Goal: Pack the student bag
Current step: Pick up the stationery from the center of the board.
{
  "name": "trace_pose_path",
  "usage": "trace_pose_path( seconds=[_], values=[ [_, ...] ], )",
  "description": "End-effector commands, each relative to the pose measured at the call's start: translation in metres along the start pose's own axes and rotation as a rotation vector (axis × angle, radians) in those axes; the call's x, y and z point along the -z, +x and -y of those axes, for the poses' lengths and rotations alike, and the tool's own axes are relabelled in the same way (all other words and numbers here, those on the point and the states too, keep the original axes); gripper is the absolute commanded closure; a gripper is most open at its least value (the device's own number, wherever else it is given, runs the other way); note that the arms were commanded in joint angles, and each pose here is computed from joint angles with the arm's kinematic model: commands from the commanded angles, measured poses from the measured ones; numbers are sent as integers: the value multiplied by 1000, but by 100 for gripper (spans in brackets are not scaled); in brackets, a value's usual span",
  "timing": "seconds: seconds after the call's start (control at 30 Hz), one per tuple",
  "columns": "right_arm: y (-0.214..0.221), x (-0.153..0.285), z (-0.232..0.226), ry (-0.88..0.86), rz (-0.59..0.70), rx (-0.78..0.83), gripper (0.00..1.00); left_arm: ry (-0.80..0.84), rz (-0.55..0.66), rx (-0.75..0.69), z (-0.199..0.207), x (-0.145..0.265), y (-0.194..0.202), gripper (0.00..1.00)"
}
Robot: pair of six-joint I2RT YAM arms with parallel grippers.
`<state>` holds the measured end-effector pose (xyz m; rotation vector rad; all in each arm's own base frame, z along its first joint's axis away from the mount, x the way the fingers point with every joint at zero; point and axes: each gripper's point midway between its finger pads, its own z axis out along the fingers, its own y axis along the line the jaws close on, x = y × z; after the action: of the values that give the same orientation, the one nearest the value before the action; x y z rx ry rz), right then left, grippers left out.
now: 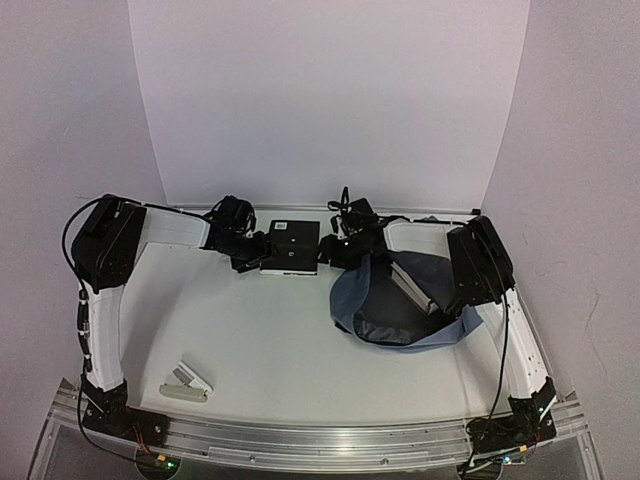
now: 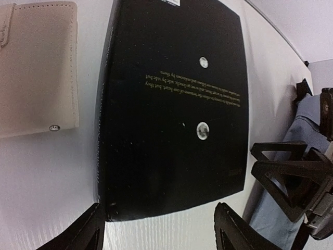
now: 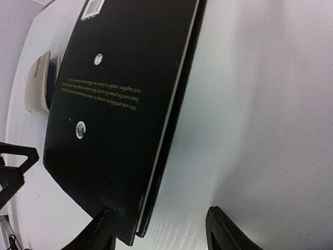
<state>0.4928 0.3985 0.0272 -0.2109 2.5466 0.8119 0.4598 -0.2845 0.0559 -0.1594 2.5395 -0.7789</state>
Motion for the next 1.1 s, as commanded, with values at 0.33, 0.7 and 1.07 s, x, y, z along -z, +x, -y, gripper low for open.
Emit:
trace_pose_path(
  seconds=[0.33, 0.7, 1.07],
  values=[
    [9, -30, -22, -135, -62, -47, 55, 46, -29, 12, 3, -28, -16, 42],
    [73, 8, -61, -221, -204, -59, 81, 120, -111, -13, 28, 11, 64, 67],
    [127, 68, -108, -331, -266, -4, 85, 94, -144, 75, 7, 55, 130, 67]
  ],
)
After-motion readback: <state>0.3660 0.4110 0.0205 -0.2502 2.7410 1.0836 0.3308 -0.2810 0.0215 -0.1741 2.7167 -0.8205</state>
